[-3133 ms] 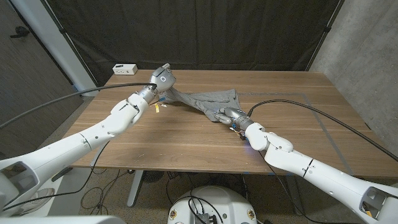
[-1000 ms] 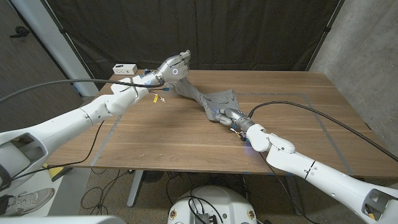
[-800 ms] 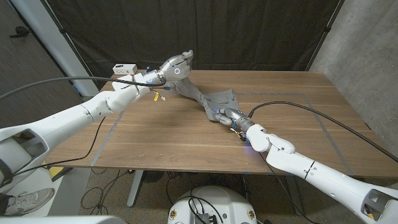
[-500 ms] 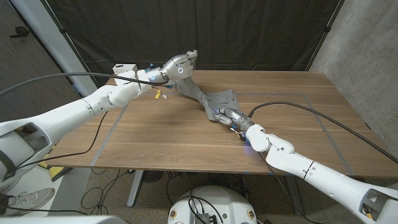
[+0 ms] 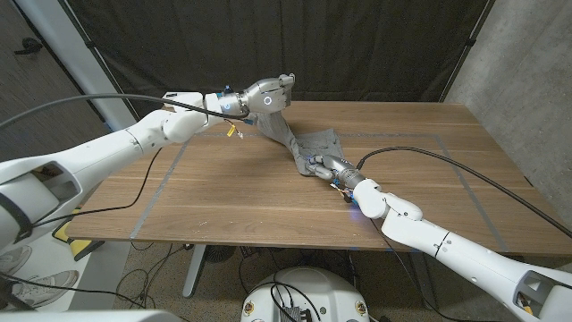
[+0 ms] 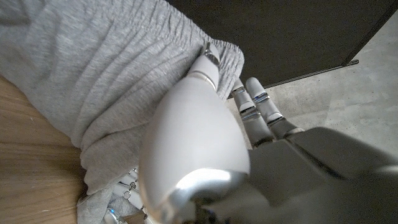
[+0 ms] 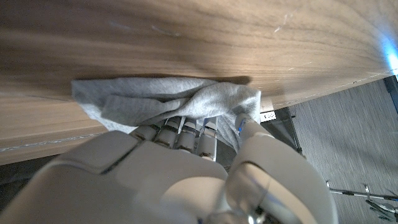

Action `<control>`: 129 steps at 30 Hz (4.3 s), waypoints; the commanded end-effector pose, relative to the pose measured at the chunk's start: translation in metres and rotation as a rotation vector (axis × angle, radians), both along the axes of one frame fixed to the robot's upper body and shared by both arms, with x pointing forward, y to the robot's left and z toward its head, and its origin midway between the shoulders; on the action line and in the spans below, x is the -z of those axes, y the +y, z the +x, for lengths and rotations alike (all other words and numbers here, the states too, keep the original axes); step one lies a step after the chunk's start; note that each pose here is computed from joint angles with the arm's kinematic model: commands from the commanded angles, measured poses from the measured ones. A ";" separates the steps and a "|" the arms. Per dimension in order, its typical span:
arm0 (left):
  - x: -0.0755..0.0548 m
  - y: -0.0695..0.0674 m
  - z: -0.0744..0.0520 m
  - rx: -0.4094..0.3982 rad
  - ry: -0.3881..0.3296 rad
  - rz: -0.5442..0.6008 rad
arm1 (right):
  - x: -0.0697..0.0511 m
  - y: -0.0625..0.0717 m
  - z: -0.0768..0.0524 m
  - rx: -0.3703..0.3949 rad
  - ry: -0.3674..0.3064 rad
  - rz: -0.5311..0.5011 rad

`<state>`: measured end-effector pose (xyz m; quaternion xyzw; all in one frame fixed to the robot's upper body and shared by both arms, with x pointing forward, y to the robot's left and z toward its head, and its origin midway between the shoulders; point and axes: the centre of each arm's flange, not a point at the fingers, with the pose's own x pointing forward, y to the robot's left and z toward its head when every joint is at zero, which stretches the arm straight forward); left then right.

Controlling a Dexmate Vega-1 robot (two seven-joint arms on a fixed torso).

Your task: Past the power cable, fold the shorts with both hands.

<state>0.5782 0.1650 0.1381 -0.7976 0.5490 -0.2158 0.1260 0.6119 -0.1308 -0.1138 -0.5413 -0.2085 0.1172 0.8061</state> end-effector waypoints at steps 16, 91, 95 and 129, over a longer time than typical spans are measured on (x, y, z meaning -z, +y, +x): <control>-0.004 -0.045 0.006 0.171 0.005 0.262 | 0.014 -0.008 -0.002 0.000 0.020 0.035; 0.075 -0.160 0.055 0.257 0.141 -0.024 | 0.016 -0.006 -0.004 -0.059 0.068 0.022; 0.075 -0.161 0.049 0.294 0.111 -0.098 | 0.015 -0.005 -0.004 -0.060 0.060 0.023; 0.071 -0.108 0.020 0.247 0.171 -0.596 | -0.034 0.002 -0.048 -0.071 -0.077 -0.014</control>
